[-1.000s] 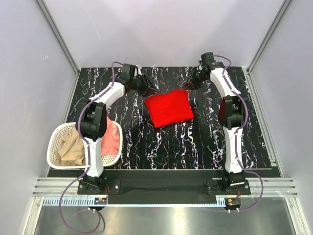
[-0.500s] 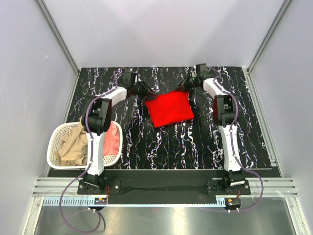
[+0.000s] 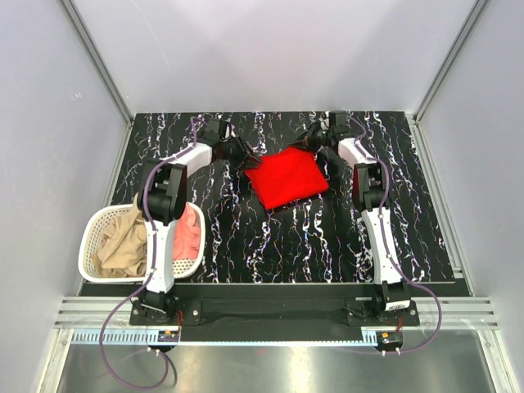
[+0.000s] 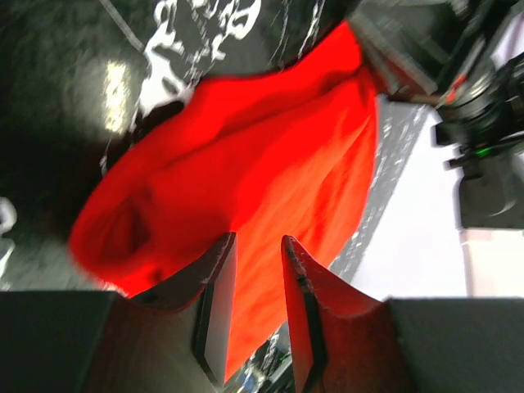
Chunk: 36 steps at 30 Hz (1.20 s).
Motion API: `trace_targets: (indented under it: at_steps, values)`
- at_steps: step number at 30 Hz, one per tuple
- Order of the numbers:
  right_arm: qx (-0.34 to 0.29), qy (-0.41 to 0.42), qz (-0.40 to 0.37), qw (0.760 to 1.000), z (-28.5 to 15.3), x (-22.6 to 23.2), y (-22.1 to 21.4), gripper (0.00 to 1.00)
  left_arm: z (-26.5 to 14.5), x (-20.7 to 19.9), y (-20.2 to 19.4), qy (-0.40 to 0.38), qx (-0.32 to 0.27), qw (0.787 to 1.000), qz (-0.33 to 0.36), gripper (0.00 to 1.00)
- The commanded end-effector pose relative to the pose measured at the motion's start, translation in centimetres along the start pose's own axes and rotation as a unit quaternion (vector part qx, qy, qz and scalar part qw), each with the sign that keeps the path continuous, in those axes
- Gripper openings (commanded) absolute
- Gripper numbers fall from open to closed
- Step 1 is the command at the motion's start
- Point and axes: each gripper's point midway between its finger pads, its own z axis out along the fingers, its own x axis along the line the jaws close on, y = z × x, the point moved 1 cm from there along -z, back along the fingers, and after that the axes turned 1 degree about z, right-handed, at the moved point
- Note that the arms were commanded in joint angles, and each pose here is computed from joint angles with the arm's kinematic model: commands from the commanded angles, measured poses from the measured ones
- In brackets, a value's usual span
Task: Fold and stack the t-shirts
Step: Fold the tshirt
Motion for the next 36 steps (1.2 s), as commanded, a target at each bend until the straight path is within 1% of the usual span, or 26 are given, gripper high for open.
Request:
trace_targets:
  at_steps: [1,2,3,4,5,6,7,8,9,10,11,12,13,14,15,16,18,19,22,29,33,36]
  values:
    - [-0.03,-0.01,-0.034,0.999,-3.1,3.8,2.4,0.31,-5.7,-5.2,0.5,-0.022,-0.043,0.995,0.087,0.33]
    - [-0.043,-0.017,-0.06,0.997,-4.1,5.1,2.9,0.38,-6.5,-4.9,-0.1,-0.007,-0.04,0.995,0.09,0.33]
    - [-0.04,-0.04,-0.052,0.997,-5.1,5.2,2.5,0.46,-7.3,-5.0,-0.5,-0.002,-0.041,0.993,0.112,0.33]
    - [-0.056,-0.039,-0.072,0.995,-7.2,7.7,3.0,0.58,-8.9,-6.0,-0.9,-0.003,-0.049,0.991,0.127,0.34]
    - [-0.07,-0.061,-0.093,0.991,-8.3,7.7,3.4,0.66,-9.8,-5.6,-1.5,0.011,-0.045,0.991,0.129,0.34]
    - [-0.068,-0.085,-0.088,0.99,-9.5,7.5,3.1,0.73,-10.2,-5.0,-2.3,0.018,-0.038,0.989,0.143,0.34]
    - [-0.078,-0.09,-0.104,0.987,-11.1,8.9,3.1,0.78,-11.0,-5.2,-2.9,0.018,-0.038,0.988,0.151,0.34]
    - [-0.077,-0.106,-0.119,0.984,-12.2,8.2,3.2,0.82,-12.5,-5.7,-3.8,0.016,-0.039,0.986,0.161,0.34]
    - [-0.073,-0.122,-0.119,0.983,-13.6,8.4,2.6,0.85,-12.8,-4.5,-5.0,0.024,-0.026,0.986,0.162,0.34]
    - [-0.074,-0.137,-0.124,0.98,-14.3,8.0,2.5,0.89,-13.4,-4.3,-5.8,0.021,-0.021,0.986,0.164,0.34]
    - [-0.062,-0.152,-0.142,0.976,-14.6,7.1,2.0,0.92,-14.8,-4.9,-6.7,0.012,-0.025,0.984,0.178,0.34]
    - [-0.052,-0.166,-0.144,0.974,-15.2,6.9,1.2,0.96,-14.8,-3.4,-8.0,0.021,-0.012,0.985,0.173,0.34]
    - [-0.043,-0.178,-0.145,0.972,-15.4,6.1,0.8,0.96,-15.2,-3.0,-8.7,0.022,-0.009,0.984,0.176,0.35]
    - [-0.032,-0.184,-0.16,0.969,-15.8,5.7,0.3,0.97,-16.5,-3.4,-9.5,0.015,-0.014,0.982,0.19,0.35]
    - [-0.028,-0.183,-0.17,0.968,-16.2,5.9,0.0,0.98,-16.6,-2.1,-10.6,0.022,-0.001,0.982,0.186,0.35]
    - [-0.011,-0.19,-0.178,0.966,-16.2,4.9,-0.8,0.98,-17.0,-2.0,-11.4,0.019,0.004,0.982,0.189,0.35]
    - [0.003,-0.195,-0.19,0.962,-16.5,4.2,-1.4,0.98,-18.3,-2.2,-12.4,0.01,0.001,0.979,0.205,0.35]
    - [0.015,-0.199,-0.2,0.959,-16.4,3.3,-1.7,0.98,-18.5,-1.5,-13.1,0.013,0.008,0.979,0.203,0.35]
    - [0.027,-0.204,-0.216,0.955,-16.0,2.0,-1.7,0.99,-19.5,-1.0,-14.2,0.013,0.006,0.977,0.211,0.35]
    - [0.028,-0.184,-0.252,0.95,-14.5,1.2,-1.0,0.98,-20.3,0.3,-15.5,0.026,0.012,0.979,0.204,0.35]
    - [0.058,-0.177,-0.253,0.949,-13.5,-0.4,-1.5,0.99,-20.4,0.8,-16.0,0.027,0.013,0.98,0.199,0.35]
    - [0.072,-0.155,-0.254,0.952,-12.9,-0.6,-1.8,0.99,-20.3,1.0,-16.2,0.027,0.016,0.98,0.195,0.35]
